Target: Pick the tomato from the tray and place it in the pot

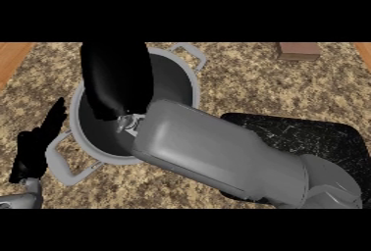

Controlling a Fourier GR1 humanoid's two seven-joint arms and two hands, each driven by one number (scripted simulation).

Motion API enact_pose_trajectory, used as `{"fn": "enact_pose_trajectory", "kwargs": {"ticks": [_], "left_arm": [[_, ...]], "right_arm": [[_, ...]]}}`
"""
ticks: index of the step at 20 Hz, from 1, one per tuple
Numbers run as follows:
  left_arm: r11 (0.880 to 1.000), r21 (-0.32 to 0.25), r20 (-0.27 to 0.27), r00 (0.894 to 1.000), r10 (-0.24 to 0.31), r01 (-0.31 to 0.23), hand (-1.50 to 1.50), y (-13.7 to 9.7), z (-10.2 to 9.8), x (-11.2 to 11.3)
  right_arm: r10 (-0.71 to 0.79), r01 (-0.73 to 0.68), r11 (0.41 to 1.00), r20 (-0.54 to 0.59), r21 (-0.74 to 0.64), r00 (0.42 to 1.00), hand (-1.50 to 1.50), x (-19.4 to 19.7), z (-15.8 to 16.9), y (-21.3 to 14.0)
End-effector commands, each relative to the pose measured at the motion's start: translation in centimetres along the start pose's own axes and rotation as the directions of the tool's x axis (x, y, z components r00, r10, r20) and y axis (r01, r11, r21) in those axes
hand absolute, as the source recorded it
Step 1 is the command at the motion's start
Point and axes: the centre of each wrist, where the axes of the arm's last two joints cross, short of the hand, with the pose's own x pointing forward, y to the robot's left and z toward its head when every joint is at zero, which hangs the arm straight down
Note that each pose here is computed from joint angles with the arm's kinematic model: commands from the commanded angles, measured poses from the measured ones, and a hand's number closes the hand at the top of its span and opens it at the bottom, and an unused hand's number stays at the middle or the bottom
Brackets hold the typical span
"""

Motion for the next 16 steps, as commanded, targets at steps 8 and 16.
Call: {"fn": "enact_pose_trajectory", "kwargs": {"ticks": [8, 16], "left_arm": [[1.0, -0.024, 0.019, 1.0, 0.007, -0.006, 0.0, 0.0, -0.8, -0.5], [0.998, -0.063, 0.059, 0.998, 0.006, -0.002, 0.0, -1.4, -1.7, 2.1]], "right_arm": [[0.079, -0.076, 0.996, -0.056, 0.052, 0.995, 1.5, -6.7, -3.9, 5.3], [-0.146, 0.163, 0.982, -0.163, 0.094, 0.976, -1.5, -7.8, -5.2, 4.6]]}}
